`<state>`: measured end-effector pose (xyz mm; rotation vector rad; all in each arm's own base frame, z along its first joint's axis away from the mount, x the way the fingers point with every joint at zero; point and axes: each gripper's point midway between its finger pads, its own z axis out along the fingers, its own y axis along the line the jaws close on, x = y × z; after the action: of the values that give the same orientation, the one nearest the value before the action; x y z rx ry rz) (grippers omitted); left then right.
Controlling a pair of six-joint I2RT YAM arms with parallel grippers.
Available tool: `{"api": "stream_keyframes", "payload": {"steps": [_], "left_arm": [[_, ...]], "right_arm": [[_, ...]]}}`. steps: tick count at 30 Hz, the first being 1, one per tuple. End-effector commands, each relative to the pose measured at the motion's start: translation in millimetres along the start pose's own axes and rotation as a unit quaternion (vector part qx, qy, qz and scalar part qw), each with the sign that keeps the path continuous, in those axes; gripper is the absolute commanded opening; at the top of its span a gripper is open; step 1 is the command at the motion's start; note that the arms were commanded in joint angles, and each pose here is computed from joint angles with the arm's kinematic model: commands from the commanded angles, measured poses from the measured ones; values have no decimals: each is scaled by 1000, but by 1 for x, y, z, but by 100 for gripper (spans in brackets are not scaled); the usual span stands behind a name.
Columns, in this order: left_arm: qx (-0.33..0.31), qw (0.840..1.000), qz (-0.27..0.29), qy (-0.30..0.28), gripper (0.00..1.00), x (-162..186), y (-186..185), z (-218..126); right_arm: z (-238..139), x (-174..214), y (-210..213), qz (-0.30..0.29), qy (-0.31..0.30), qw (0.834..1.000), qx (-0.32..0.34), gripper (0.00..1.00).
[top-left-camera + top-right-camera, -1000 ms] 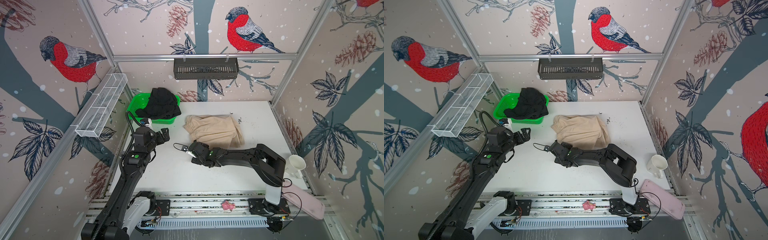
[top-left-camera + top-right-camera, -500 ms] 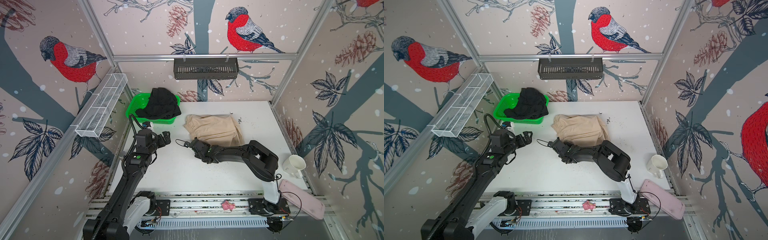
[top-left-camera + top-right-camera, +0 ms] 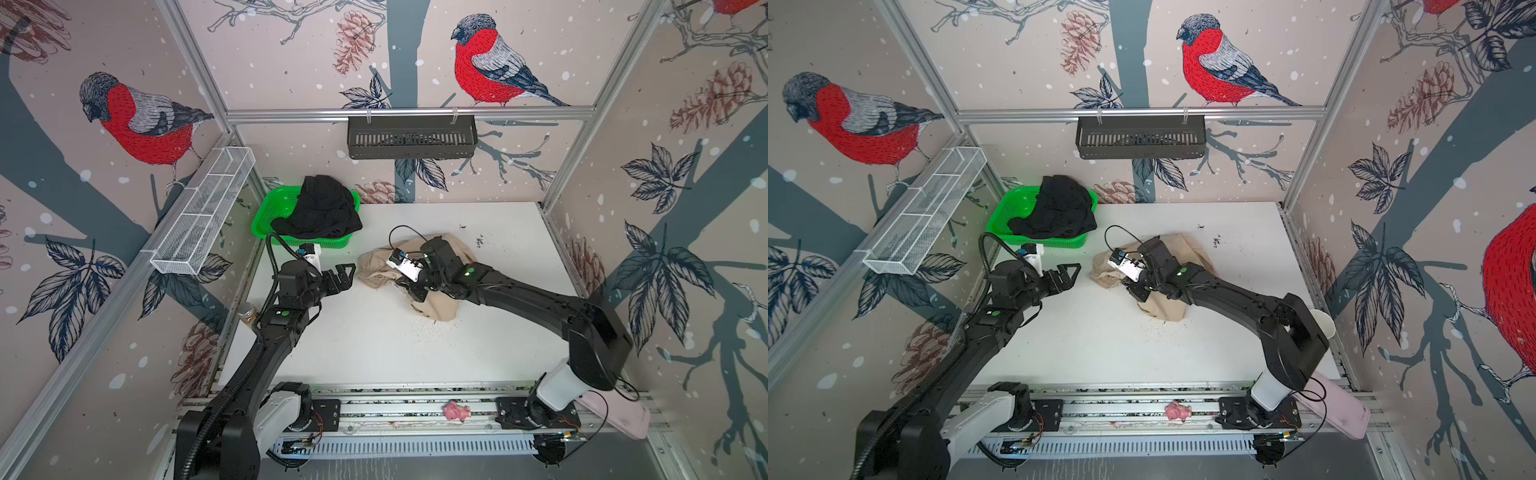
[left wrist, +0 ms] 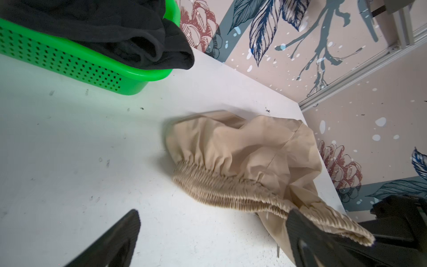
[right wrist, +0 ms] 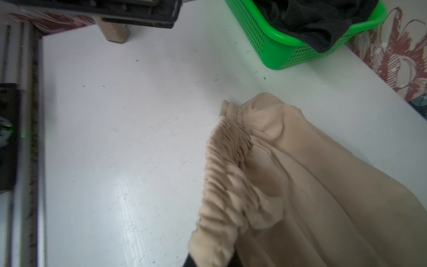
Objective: Fold and stack the shorts
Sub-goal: 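Reach both grippers to the shorts' elastic waistband and grasp it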
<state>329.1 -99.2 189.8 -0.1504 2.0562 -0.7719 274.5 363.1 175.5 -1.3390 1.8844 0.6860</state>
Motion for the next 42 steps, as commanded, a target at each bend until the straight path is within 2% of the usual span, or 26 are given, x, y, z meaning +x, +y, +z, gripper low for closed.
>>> {"api": "stream_keyframes", "payload": {"steps": [1, 5, 8, 15, 20, 25, 27, 31, 38, 42], "left_arm": [[44, 999, 8, -13, 99, -6, -17, 3], [45, 999, 2, 6, 99, 16, -13, 15], [32, 999, 23, 30, 99, 40, -9, 27], [-7, 991, 118, 63, 99, 74, -16, 30], [-54, 972, 214, 77, 99, 91, -19, 30], [-54, 964, 241, 95, 98, 95, -28, 34], [-53, 954, 277, 98, 98, 95, -38, 34], [-75, 919, 367, 125, 98, 109, -45, 39], [-65, 887, 428, 162, 98, 131, -52, 49], [-105, 861, 470, 166, 98, 127, -43, 58]], "right_arm": [[-17, 5, 22, 59, -26, 993, -101, 1], [-26, 4, 13, 79, -58, 988, -117, 1], [-39, -6, 7, 92, -98, 981, -137, 1], [-71, -14, -27, 134, -151, 967, -152, 1], [-75, -8, -39, 152, -152, 963, -160, 1], [-78, -8, -41, 156, -154, 960, -172, 1], [-81, -8, -43, 157, -157, 959, -173, 1], [-89, -7, -56, 172, -165, 957, -166, 1], [-93, -4, -63, 172, -165, 956, -172, 1], [-97, -3, -64, 171, -168, 955, -177, 1]]}}
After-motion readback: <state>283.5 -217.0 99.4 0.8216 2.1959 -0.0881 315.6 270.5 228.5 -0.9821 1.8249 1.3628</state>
